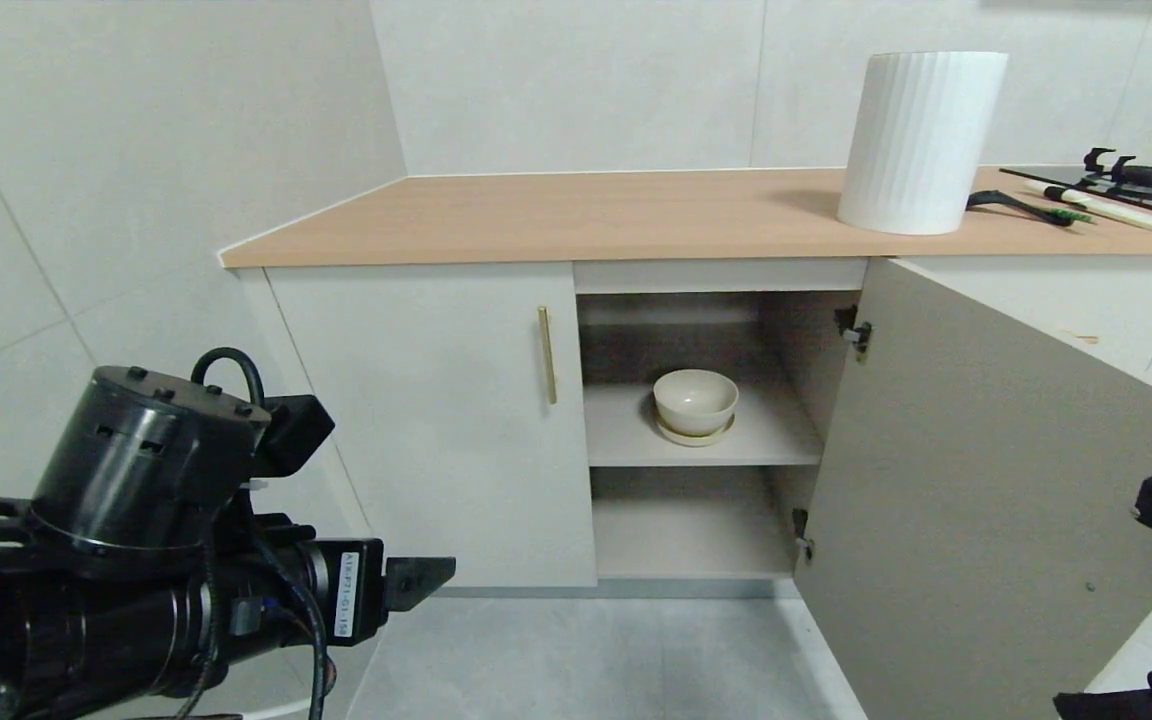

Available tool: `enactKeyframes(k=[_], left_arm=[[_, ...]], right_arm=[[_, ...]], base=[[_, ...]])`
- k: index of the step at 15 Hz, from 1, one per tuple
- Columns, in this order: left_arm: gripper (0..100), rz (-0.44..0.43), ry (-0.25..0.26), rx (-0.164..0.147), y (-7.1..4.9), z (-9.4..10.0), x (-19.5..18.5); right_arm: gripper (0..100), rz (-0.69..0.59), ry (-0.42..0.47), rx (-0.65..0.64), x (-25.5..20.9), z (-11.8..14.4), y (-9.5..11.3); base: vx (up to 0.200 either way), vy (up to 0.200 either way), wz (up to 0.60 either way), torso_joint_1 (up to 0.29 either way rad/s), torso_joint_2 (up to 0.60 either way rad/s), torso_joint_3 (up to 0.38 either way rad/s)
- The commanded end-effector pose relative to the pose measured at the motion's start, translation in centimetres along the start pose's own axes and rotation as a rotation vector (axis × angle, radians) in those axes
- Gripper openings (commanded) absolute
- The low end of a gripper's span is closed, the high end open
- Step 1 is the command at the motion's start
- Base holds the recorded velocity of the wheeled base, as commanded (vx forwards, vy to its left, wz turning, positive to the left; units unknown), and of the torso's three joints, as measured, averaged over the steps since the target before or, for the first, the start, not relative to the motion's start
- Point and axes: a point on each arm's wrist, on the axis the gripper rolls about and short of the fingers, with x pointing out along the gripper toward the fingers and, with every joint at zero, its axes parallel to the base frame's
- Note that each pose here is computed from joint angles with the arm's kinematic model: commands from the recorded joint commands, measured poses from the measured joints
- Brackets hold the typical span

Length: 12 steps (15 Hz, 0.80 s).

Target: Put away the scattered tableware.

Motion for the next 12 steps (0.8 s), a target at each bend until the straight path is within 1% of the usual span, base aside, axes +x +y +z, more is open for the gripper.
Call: enactKeyframes(k=[1,4,6,7,9,11,12], left_arm=[[100,0.003,0.002,0.000,0.0,0.0,0.1],[100,0.001,0.001,-0.001,0.0,0.0,0.0],[100,0.001,0.002,0.000,0.0,0.0,0.1],[100,0.001,0.001,-0.001,0.0,0.0,0.0],[100,0.001,0.001,-0.001,0.0,0.0,0.0],[100,0.001,0.001,-0.001,0.0,0.0,0.0],[100,0.001,0.002,0.001,0.0,-0.1,0.0]], right_arm=[[100,-0.012,-0.005,0.000,-0.9,0.0,-0.2],[100,-0.031,0.050,-0.012,-1.6,-0.5,-0.4],[100,-0.058,0.056,-0.001,-1.9,-0.4,-0.7],[100,-0.127,0.049,0.048,-1.7,0.0,-1.4],[100,-0.179,-0.021,0.139,-2.3,1.0,-2.5],[100,-0.224,-0.028,0.195,-2.0,1.5,-3.5],[100,-0.254,-0.052,0.233,-1.6,2.2,-4.2]], base=[[0.000,-0.200,0.00,0.002,0.00,0.007],[0.000,-0.200,0.00,0.005,0.00,-0.001],[0.000,0.000,0.00,0.000,0.00,0.000],[0.000,0.000,0.00,0.000,0.00,0.000],[0.000,0.000,0.00,0.000,0.00,0.000],[0.000,0.000,0.00,0.000,0.00,0.000],[0.000,0.000,0.00,0.000,0.00,0.000]])
